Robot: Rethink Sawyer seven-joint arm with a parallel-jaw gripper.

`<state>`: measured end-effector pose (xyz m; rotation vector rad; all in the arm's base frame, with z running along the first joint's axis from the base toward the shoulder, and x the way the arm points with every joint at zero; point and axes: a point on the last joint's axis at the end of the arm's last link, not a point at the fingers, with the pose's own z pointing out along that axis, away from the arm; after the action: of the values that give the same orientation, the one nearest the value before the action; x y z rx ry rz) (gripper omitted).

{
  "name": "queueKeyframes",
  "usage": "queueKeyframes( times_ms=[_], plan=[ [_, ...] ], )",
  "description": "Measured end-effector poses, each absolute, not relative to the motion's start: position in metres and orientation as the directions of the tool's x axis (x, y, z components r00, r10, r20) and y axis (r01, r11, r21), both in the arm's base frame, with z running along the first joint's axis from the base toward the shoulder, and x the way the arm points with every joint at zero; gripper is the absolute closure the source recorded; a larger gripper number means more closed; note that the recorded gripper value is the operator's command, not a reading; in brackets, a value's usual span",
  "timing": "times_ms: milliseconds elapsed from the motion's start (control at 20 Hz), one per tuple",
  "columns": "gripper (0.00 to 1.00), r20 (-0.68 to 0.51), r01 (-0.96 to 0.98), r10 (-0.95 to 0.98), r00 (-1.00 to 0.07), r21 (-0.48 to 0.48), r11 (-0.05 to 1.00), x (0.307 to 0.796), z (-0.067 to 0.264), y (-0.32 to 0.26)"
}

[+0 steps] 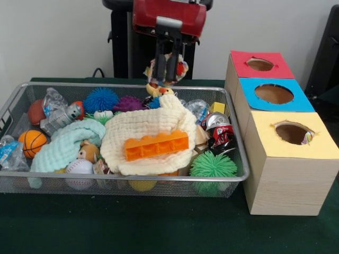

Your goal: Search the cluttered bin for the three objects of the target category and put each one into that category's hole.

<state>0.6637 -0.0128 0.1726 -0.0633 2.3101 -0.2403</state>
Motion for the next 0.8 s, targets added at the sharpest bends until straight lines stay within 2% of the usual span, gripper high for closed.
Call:
queueKeyframes(
  times_ms=[300, 800],
  plan=[
    [1.00, -0.730, 0.056, -0.094, -0.676, -0.178, 0.982, 0.682, 0.168, 0.024],
    [1.00, -0.806, 0.134, -0.067, -0.588, -0.179, 0.975, 0.711, 0.167, 0.092]
  ],
)
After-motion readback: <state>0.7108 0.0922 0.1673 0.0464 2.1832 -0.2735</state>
